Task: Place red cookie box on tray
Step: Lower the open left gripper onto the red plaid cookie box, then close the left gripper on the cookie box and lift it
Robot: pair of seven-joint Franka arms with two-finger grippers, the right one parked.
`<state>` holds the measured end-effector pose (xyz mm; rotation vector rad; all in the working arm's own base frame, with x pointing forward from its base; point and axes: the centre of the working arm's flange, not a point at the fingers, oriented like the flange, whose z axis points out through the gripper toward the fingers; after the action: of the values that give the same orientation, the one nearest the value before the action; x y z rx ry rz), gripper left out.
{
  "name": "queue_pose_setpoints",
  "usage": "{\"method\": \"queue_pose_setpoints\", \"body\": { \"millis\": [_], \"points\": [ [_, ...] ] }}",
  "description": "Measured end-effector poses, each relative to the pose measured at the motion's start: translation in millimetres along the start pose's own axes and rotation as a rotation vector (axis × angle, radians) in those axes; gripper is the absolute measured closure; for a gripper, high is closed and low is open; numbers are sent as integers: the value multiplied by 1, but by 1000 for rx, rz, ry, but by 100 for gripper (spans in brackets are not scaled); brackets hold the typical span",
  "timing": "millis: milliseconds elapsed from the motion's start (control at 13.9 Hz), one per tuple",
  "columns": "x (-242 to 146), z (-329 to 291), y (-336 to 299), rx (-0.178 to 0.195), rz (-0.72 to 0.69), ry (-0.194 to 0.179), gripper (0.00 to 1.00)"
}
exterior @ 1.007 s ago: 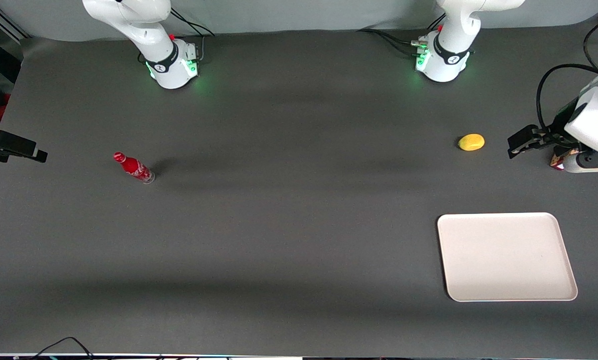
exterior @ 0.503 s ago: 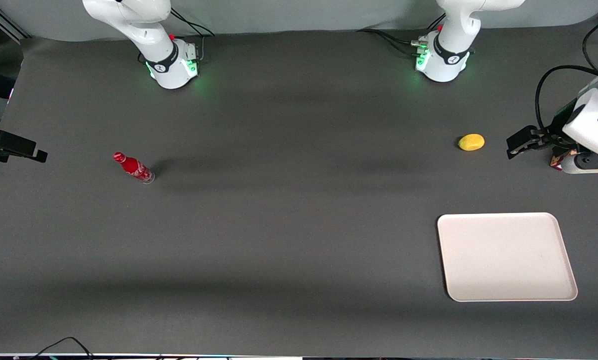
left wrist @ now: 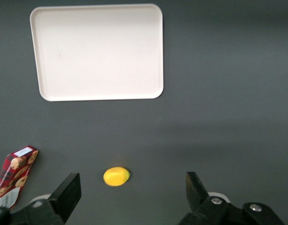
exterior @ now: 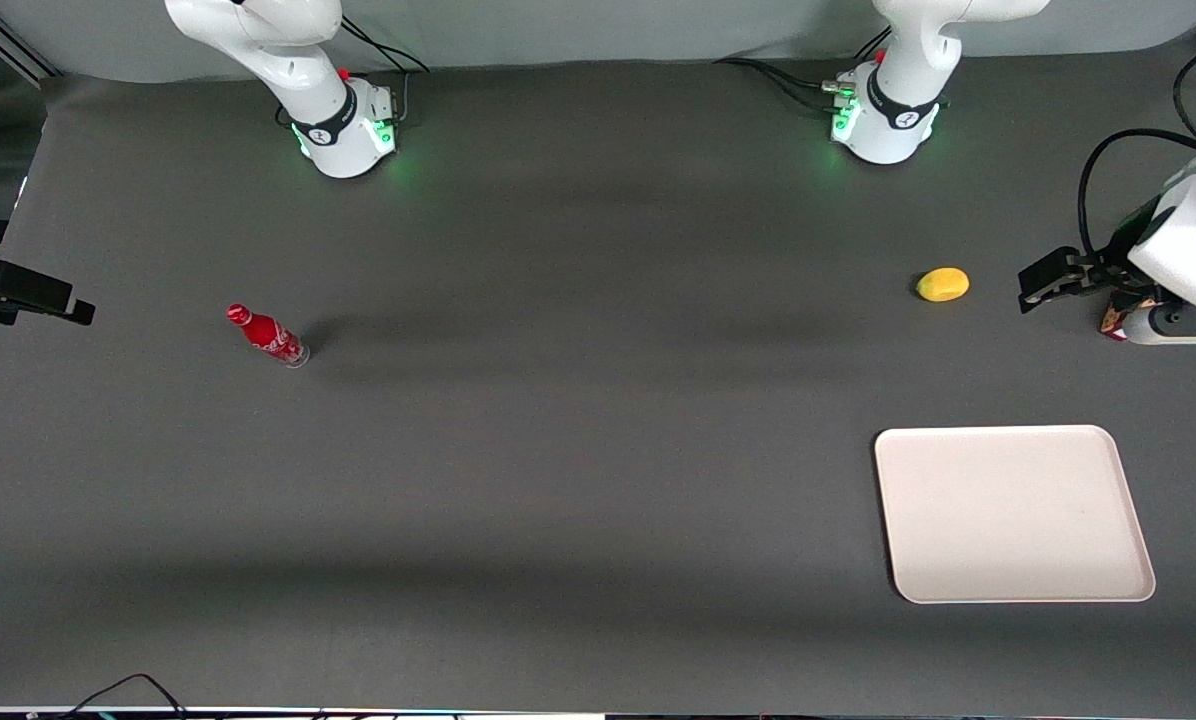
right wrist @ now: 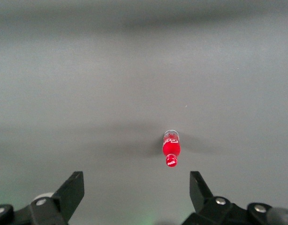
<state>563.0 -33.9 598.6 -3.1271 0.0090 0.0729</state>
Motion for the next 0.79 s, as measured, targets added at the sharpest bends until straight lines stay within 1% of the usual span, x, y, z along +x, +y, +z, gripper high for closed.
{"method": "queue_pose_setpoints", "body": {
  "millis": [144, 288, 431, 575, 647, 791],
  "points": [
    [-3, 1, -37, 18, 54, -24, 0],
    [-10, 4, -110, 13, 110, -41, 0],
    [-27, 16, -193, -4, 138, -58, 0],
    [-46, 42, -261, -8, 178, -57, 0],
    [-56, 62, -292, -6, 195, -54, 0],
    [-77, 119, -347, 1, 238, -37, 0]
  ]
}}
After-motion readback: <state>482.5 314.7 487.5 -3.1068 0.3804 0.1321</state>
